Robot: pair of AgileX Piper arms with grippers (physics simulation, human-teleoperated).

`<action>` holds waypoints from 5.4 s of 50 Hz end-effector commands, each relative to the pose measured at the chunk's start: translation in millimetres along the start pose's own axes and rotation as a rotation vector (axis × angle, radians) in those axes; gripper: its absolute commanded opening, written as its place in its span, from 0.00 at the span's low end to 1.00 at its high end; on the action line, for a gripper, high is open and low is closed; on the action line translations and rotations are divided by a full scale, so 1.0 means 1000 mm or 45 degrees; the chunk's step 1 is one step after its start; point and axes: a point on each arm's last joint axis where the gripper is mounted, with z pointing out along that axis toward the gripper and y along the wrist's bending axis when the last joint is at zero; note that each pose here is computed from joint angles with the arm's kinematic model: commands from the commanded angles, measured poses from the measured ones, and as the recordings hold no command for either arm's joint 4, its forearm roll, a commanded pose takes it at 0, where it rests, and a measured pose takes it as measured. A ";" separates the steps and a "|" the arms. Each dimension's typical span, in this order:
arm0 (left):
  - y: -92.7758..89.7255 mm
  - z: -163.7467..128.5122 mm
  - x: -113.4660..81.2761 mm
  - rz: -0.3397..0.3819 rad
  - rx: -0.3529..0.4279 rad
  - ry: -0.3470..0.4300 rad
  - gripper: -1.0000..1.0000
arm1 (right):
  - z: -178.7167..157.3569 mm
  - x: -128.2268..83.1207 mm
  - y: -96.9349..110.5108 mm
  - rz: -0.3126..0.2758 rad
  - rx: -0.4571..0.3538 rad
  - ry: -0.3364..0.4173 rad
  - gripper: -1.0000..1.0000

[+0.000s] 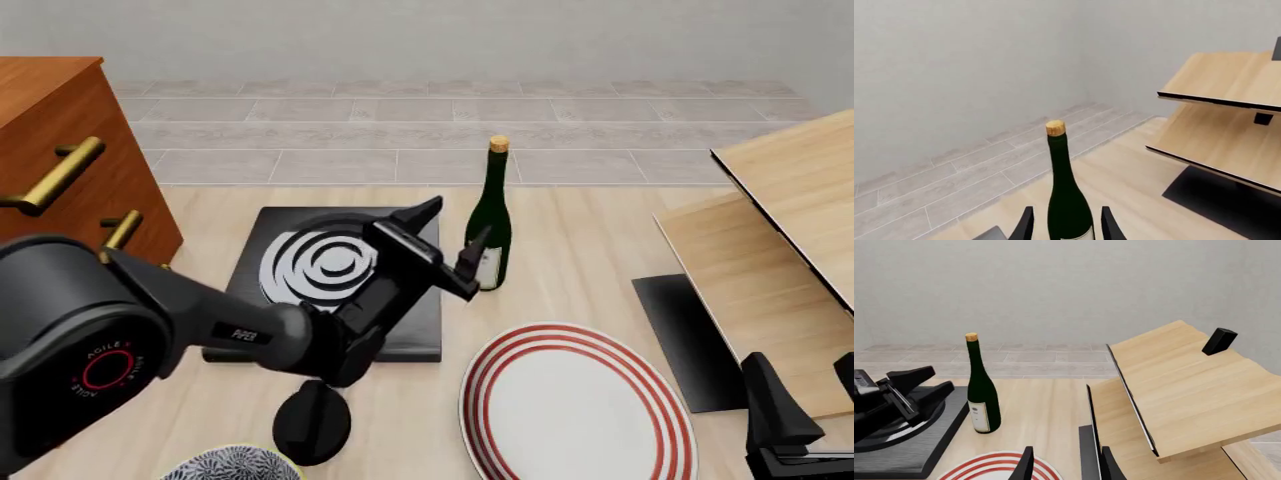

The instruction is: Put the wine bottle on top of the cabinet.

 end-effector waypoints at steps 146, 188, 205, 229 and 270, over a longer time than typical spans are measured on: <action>-0.002 0.085 0.080 -0.077 -0.024 -0.048 1.00 | 0.000 -0.001 0.000 0.000 -0.004 0.000 1.00; -0.002 0.064 0.030 -0.110 -0.019 -0.159 0.00 | 0.000 0.000 0.000 0.001 -0.004 0.000 1.00; -0.002 0.038 -0.011 -0.090 -0.008 -0.200 0.00 | 0.000 0.000 0.000 0.001 -0.004 0.000 1.00; 0.007 0.005 -0.039 -0.014 -0.028 -0.185 0.00 | 0.000 0.000 0.000 0.001 -0.004 0.000 1.00; 0.022 -0.099 -0.110 0.007 -0.056 -0.178 0.00 | 0.000 0.000 0.000 0.001 -0.004 0.000 1.00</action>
